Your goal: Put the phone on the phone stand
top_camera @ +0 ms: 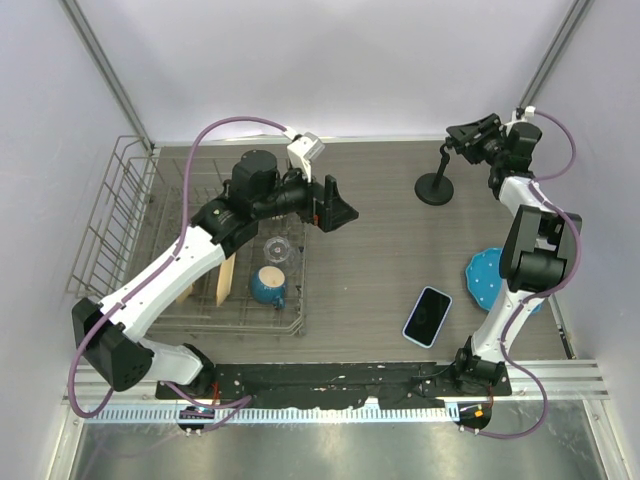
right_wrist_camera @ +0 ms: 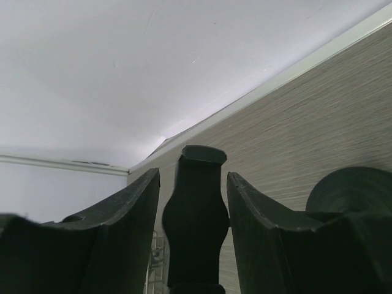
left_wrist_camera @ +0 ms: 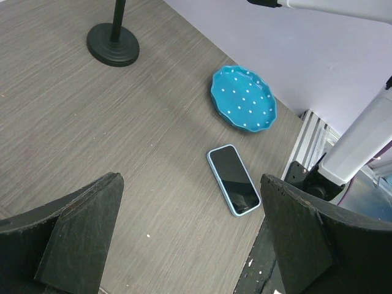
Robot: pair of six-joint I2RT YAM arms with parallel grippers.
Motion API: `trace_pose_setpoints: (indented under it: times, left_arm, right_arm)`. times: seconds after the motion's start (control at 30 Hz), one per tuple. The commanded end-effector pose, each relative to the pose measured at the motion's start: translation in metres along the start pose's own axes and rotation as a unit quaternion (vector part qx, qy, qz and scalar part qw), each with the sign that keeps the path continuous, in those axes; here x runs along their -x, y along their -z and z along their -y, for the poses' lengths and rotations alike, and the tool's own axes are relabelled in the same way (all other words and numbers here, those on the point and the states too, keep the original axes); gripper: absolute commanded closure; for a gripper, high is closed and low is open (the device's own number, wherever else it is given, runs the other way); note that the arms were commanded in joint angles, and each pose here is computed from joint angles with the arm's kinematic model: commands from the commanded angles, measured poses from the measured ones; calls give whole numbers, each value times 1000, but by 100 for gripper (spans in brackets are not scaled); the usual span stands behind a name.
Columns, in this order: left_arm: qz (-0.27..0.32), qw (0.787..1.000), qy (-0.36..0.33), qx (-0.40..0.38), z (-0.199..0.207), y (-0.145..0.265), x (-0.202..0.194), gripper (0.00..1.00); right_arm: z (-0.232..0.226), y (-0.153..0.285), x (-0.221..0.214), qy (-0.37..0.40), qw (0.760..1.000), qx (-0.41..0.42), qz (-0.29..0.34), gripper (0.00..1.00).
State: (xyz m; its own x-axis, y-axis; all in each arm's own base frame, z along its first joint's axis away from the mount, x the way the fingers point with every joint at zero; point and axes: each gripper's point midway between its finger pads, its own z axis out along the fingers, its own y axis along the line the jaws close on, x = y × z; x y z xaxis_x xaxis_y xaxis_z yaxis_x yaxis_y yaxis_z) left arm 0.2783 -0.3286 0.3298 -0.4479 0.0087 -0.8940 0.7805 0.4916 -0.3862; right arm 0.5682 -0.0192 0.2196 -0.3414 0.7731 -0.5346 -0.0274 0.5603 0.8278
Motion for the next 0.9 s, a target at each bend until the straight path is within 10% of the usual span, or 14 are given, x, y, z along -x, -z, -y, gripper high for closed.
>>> trace_pose_setpoints:
  times: [0.0, 0.3, 0.87]
  left_arm:
    - [20, 999, -23, -8, 11, 8, 14, 2]
    - [12, 1000, -9, -5, 7, 1, 8, 2]
    - [7, 999, 9, 30, -10, -6, 1, 3]
  right_arm:
    - [-40, -2, 8, 14, 998, 63, 4, 49]
    - [-71, 11, -7, -40, 998, 50, 30, 99]
    - [-96, 111, -119, -219, 929, -116, 275, 99]
